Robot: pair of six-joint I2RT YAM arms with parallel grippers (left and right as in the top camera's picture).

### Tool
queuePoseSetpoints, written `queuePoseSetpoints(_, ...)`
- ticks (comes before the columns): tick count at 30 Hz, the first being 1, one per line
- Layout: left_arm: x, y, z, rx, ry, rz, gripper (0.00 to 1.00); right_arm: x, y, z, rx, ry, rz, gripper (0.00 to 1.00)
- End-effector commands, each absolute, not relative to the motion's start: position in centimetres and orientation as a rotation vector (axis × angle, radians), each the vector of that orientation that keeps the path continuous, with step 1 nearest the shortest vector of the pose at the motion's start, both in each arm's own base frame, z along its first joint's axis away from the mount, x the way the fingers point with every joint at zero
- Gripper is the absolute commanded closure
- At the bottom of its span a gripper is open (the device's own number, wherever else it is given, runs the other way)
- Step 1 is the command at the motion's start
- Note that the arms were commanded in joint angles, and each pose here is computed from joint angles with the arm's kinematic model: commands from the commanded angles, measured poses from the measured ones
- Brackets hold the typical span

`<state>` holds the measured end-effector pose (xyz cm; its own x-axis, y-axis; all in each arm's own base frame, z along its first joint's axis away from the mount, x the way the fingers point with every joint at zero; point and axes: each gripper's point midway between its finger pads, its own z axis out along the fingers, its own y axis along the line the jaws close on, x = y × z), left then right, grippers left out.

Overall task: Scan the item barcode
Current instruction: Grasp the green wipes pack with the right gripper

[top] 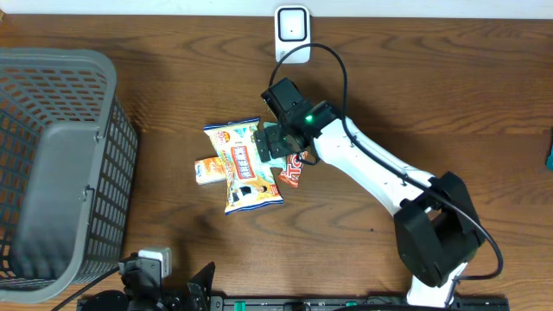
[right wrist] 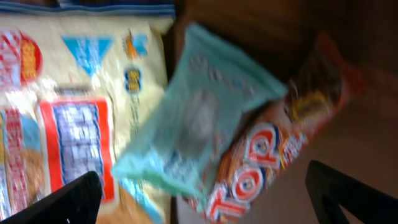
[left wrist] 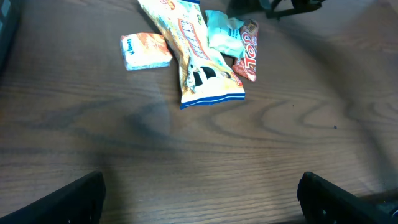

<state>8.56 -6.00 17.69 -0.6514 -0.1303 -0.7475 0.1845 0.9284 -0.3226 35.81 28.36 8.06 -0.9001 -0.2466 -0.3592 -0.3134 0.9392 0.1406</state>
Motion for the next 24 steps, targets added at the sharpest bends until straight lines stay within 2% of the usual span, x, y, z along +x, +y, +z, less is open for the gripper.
queuePoseSetpoints(1,8.5,-6.1,17.9,0.065,2.217,-0.466,0.02,36.6,28.6,6.0,-0.429,2.746,0.242,0.01)
queuePoseSetpoints(4,8.5,-6.1,17.9,0.065,2.217,-0.466,0.02,37.6,29.5,5.4,-0.476,2.697,0.252,0.01)
queuePoseSetpoints(8,8.5,-6.1,17.9,0.065,2.217,-0.466,0.02,38.7,29.7,3.8,-0.492,2.673,0.21,0.21)
queuePoseSetpoints(12,8.5,-6.1,17.9,0.065,2.217,-0.466,0.02,38.5,29.1,1.9,-0.497,2.71,0.158,0.31)
queuePoseSetpoints(14,8.5,-6.1,17.9,0.065,2.217,-0.466,0.02,38.0,28.8,1.0,-0.501,2.739,0.139,0.48)
queuePoseSetpoints(16,8.5,-6.1,17.9,0.065,2.217,-0.466,0.02,37.5,28.4,0.6,-0.468,2.776,0.131,0.6)
queuePoseSetpoints(19,8.5,-6.1,17.9,0.065,2.217,-0.466,0.02,36.8,28.5,0.5,-0.462,2.806,0.148,0.64)
queuePoseSetpoints(20,8.5,-6.1,17.9,0.065,2.217,-0.466,0.02,36.6,28.6,0.5,-0.466,2.815,0.161,0.69)
queuePoseSetpoints(21,8.5,-6.1,17.9,0.065,2.217,-0.466,0.02,36.3,28.6,0.4,-0.47,2.828,0.168,0.77)
queuePoseSetpoints(23,8.5,-6.1,17.9,0.065,2.217,-0.466,0.02,35.6,28.3,0.2,-0.478,2.862,0.177,0.99)
queuePoseSetpoints(24,8.5,-6.1,17.9,0.065,2.217,-0.466,0.02,35.2,28.3,0.2,-0.483,2.882,0.185,0.99)
